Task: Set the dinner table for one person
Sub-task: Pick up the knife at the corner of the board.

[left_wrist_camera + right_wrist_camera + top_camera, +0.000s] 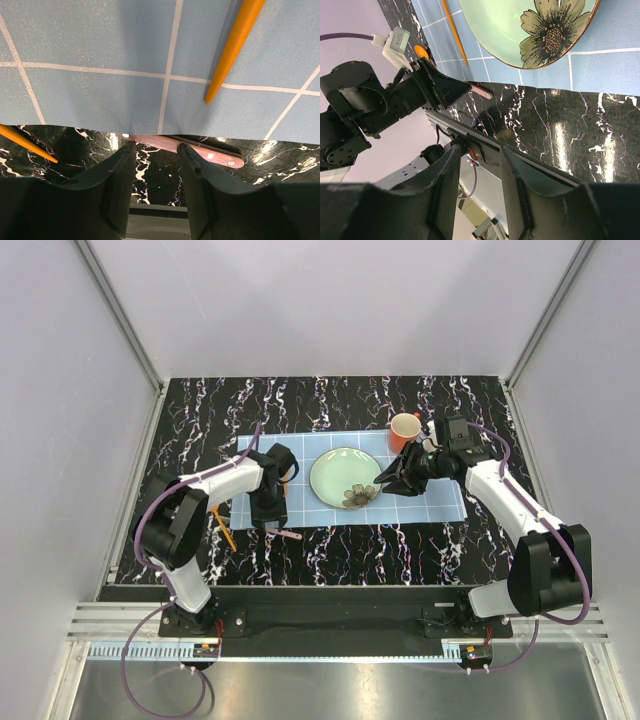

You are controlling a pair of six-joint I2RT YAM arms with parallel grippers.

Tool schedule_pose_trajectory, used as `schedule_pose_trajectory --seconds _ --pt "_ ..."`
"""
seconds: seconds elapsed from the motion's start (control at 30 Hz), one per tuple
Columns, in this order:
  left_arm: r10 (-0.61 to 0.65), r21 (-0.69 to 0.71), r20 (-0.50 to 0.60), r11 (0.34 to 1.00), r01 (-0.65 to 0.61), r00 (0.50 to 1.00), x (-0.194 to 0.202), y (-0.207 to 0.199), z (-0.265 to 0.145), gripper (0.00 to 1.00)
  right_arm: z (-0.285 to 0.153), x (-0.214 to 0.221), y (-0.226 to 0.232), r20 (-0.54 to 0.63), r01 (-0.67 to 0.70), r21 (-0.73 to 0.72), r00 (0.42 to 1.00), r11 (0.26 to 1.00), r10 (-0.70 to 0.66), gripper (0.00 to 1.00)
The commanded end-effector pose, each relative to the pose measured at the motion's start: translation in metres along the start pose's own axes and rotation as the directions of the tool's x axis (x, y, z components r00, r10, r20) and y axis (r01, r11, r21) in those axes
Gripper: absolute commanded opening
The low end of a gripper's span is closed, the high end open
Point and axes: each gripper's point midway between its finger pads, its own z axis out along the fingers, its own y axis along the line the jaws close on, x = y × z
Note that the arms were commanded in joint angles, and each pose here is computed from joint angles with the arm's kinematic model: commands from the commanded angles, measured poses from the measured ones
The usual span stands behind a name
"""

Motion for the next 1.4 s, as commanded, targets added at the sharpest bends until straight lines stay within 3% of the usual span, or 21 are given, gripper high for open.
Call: schedule_pose_trajectory --seconds 0.0,0.57,1.03,1.37 --pt "0.012 -0.018 0.001 1.000 -0.012 1.000 0.006 0.005 0.003 0.45 -0.002 -0.002 0.004 0.001 0.010 -0.010 1.000 1.000 -0.010 0.44" --pt "-0.019 0.021 0.039 1.000 0.018 0.999 -0.012 -0.012 -0.016 0.47 -0.004 -0.002 0.003 0.004 0.012 -0.014 1.000 1.000 -0.012 0.44" --pt "0.046 -0.129 -0.031 0.990 -0.050 0.998 0.016 0.004 0.005 0.46 -0.002 0.000 -0.002 -0.017 -0.005 -0.014 1.000 1.000 0.005 0.44" --pt "0.003 -0.084 0.054 0.996 0.002 0.999 0.003 -0.007 -0.016 0.47 0.000 0.003 -0.005 -0.034 -0.013 -0.015 0.999 1.000 0.013 0.44"
